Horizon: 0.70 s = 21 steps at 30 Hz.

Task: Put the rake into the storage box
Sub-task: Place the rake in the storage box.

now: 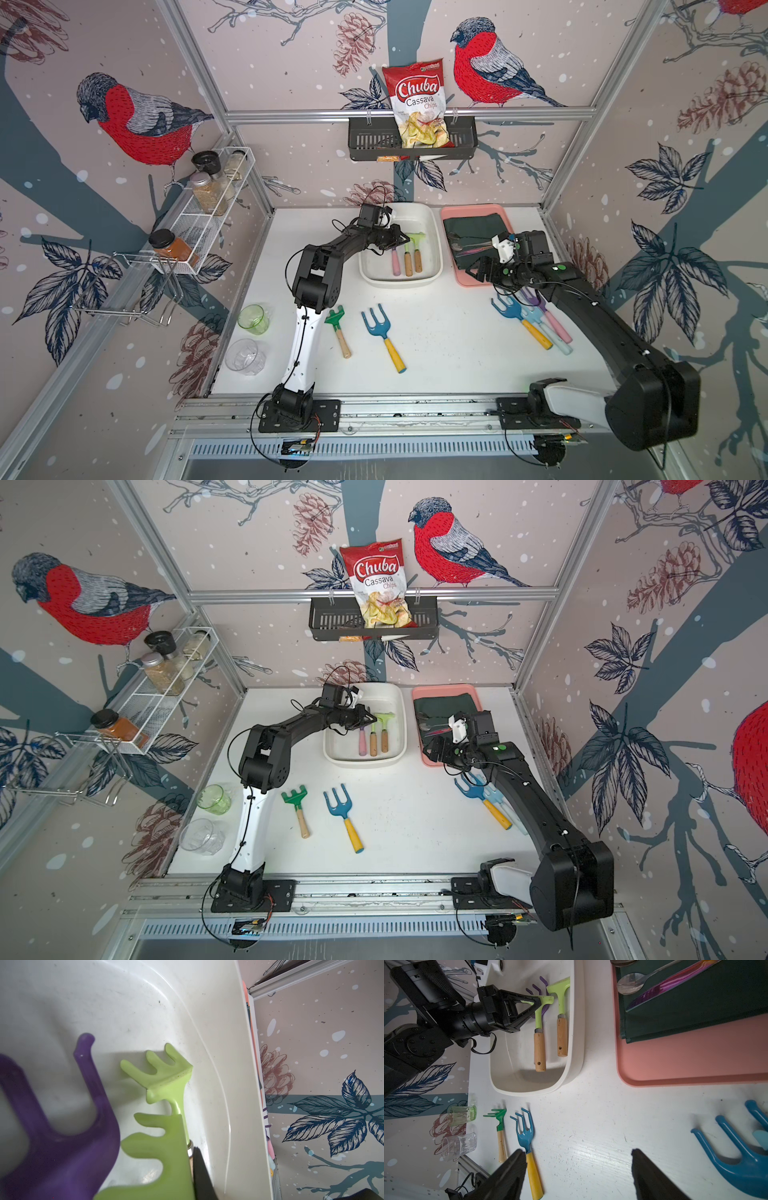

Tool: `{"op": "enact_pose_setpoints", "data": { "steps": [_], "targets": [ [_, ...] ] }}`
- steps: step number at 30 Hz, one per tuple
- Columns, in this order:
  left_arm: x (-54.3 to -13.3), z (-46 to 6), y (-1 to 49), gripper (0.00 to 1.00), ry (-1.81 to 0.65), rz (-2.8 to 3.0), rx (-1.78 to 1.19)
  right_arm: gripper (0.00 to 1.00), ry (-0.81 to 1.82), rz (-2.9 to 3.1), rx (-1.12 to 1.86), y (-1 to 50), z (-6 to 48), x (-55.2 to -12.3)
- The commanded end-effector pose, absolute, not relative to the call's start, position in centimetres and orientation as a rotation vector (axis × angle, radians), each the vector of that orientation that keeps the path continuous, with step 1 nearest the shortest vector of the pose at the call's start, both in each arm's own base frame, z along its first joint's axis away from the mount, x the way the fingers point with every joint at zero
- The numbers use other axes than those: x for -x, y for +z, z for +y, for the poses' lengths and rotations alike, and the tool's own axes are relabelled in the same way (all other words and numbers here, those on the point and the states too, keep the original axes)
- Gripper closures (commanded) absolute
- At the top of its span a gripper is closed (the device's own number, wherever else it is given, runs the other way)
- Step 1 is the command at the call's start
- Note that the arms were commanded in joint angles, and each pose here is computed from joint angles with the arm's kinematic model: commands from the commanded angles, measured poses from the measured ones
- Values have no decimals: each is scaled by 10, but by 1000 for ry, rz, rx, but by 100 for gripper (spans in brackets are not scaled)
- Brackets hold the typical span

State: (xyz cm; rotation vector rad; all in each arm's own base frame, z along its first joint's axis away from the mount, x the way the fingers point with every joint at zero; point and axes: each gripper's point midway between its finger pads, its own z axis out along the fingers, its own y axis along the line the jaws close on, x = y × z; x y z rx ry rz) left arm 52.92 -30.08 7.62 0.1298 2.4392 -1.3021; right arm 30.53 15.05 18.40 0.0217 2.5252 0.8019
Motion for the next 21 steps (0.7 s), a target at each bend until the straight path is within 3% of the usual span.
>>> {"op": "enact_pose_setpoints", "data": {
  "steps": [1, 11, 21],
  "targets": [
    [-532, -298, 74, 93, -1310, 2424, -126, 18, 820, 2503, 1, 187, 154, -308],
    [-531, -293, 59, 86, -1298, 2455, -78, 18, 807, 2510, 5, 186, 152, -308],
    [-527, -286, 61, 45, -1253, 2470, -41, 18, 774, 2521, 3, 181, 148, -306]
  ]
}}
